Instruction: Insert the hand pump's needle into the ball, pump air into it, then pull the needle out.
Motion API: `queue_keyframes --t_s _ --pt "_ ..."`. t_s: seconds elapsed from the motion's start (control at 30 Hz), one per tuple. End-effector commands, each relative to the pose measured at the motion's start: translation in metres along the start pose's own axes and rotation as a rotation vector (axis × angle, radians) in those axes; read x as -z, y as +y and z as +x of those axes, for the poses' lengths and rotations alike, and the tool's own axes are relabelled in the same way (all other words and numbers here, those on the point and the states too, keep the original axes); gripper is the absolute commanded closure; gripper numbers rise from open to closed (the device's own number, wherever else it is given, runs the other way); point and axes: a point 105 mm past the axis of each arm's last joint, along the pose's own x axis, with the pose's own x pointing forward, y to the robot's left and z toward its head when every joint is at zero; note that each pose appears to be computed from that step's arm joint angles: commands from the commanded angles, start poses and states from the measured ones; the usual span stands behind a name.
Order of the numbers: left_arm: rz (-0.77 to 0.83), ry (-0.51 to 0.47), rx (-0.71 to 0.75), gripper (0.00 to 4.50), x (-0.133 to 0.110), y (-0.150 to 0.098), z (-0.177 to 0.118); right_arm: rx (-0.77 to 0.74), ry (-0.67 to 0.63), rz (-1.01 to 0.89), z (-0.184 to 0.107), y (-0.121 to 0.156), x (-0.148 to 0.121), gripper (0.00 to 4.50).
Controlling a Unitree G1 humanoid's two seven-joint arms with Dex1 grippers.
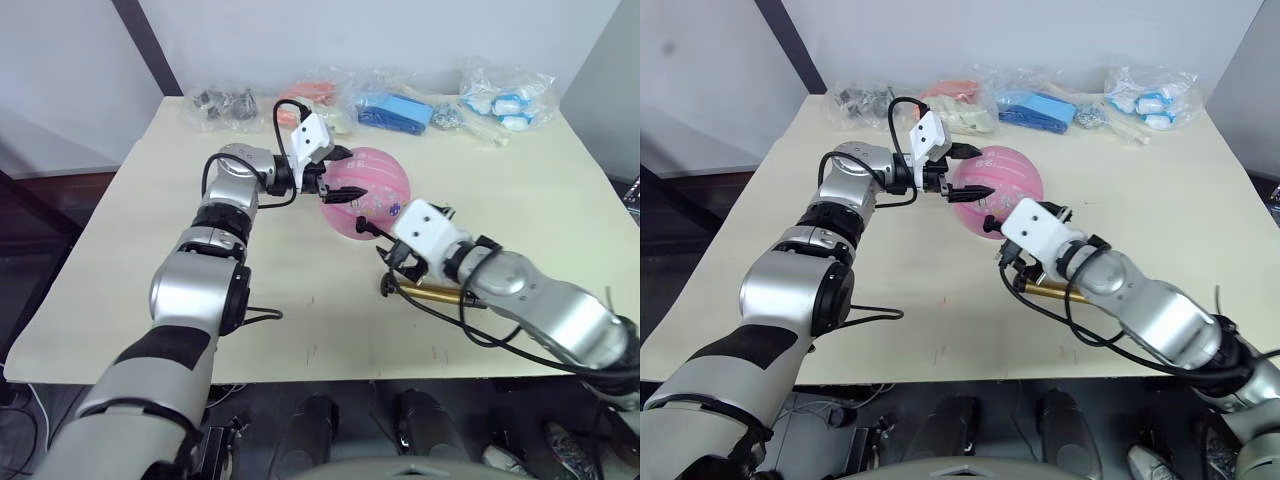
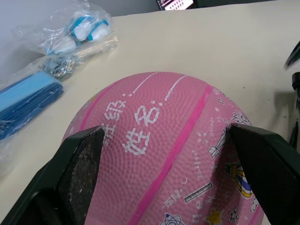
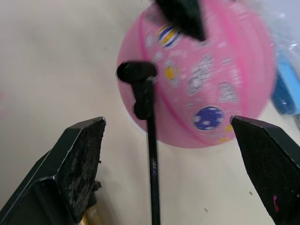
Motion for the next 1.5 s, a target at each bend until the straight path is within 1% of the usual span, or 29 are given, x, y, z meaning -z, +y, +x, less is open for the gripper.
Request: queue_keyframes --t_s 0.03,0.07,0.1,0.27,0.5,0.73,0.87,0.93,1.23,1.47,1.5 --pt "-0.028 0.052 0.020 0.00 0.011 -0.004 0.002 0.017 -0.053 -0.088 0.008 -0.001 -0.015 0.79" --pt "-0.029 0.057 0.018 0.00 0.012 -0.004 0.002 0.023 -0.055 -0.118 0.011 0.000 -0.016 1.35" --pt "-0.032 0.061 0.016 0.00 0.012 -0.004 0.002 0.033 -0.058 -0.142 0.014 0.000 -0.017 1.65" --pt "-0.038 0.081 0.000 0.00 0.015 -0.003 0.005 0.061 -0.080 -0.206 0.021 -0.003 -0.022 1.65" --pt "-0.048 0.091 -0.015 0.00 0.015 -0.002 0.008 0.057 -0.089 -0.274 0.027 0.000 -0.031 1.65" --pt "-0.054 0.091 -0.020 0.00 0.013 -0.002 0.010 0.056 -0.090 -0.304 0.031 0.005 -0.036 1.65" --pt "-0.057 0.090 -0.019 0.00 0.013 -0.002 0.010 0.075 -0.086 -0.309 0.032 0.004 -0.037 1.65" --pt "-0.057 0.089 -0.021 0.00 0.013 -0.002 0.010 0.077 -0.080 -0.316 0.032 0.003 -0.036 2.18" --pt "-0.057 0.088 -0.028 0.00 0.013 -0.001 0.010 0.091 -0.030 -0.338 0.034 0.002 -0.027 2.18" --pt "-0.058 0.089 -0.033 0.00 0.013 0.000 0.009 0.096 -0.023 -0.332 0.036 0.001 -0.027 2.18" --pt "-0.058 0.089 -0.033 0.00 0.013 0.000 0.009 0.097 -0.021 -0.329 0.036 0.000 -0.026 2.44"
